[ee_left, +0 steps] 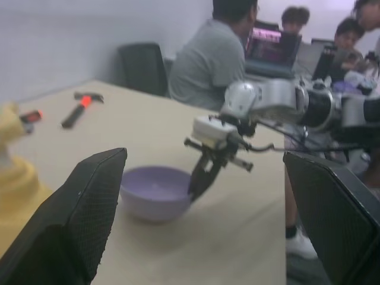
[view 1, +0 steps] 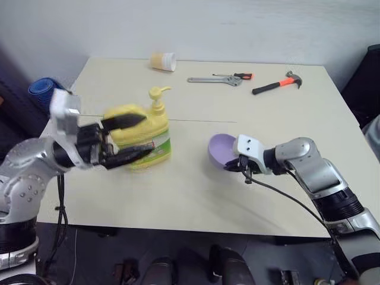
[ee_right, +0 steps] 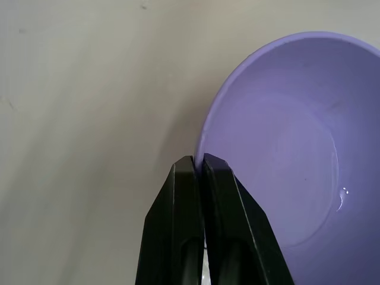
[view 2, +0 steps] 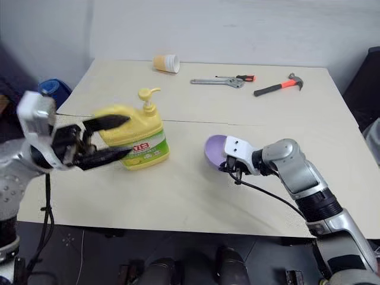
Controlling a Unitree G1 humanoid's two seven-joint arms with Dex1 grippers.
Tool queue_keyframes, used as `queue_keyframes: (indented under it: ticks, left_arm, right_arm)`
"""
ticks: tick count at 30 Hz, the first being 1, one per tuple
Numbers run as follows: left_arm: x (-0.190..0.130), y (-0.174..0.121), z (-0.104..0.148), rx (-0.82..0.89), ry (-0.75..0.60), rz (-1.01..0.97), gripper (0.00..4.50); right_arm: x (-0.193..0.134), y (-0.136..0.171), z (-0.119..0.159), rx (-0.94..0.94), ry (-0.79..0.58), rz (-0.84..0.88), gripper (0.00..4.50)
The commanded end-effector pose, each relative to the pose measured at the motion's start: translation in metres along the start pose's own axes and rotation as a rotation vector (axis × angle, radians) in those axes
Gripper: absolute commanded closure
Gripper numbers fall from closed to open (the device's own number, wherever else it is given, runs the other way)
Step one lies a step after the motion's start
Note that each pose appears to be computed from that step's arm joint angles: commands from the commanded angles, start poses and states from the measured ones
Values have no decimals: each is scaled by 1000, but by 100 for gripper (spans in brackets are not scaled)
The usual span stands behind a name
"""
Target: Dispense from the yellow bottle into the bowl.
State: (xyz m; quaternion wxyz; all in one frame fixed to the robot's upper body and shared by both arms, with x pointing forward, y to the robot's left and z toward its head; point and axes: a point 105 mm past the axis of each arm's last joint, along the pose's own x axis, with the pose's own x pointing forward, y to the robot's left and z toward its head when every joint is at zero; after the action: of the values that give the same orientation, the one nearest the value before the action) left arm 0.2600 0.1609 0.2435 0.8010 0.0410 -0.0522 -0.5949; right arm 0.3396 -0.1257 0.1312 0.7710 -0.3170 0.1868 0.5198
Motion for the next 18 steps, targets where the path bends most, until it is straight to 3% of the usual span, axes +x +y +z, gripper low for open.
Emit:
queue_keyframes:
  ticks: [1, 3, 4, 11, 18]
  left_arm:
    - [0, -7, -8, 55, 62, -26, 0]
    - [1, -7, -10, 51, 61, -26, 0]
    - [1, -7, -11, 50, 61, -26, 0]
    - [1, -9, -17, 30, 68, -22, 0]
    - [0, -14, -28, -16, 44, -11, 0]
  right_arm:
    - [11, 5, 3, 15, -42, -3, 447]
    - [17, 5, -4, 36, -37, -18, 447]
    - [19, 7, -6, 29, -40, -7, 425]
    - [17, 1, 0, 26, -158, -83, 206]
    - [17, 3, -14, -7, -206, -110, 206]
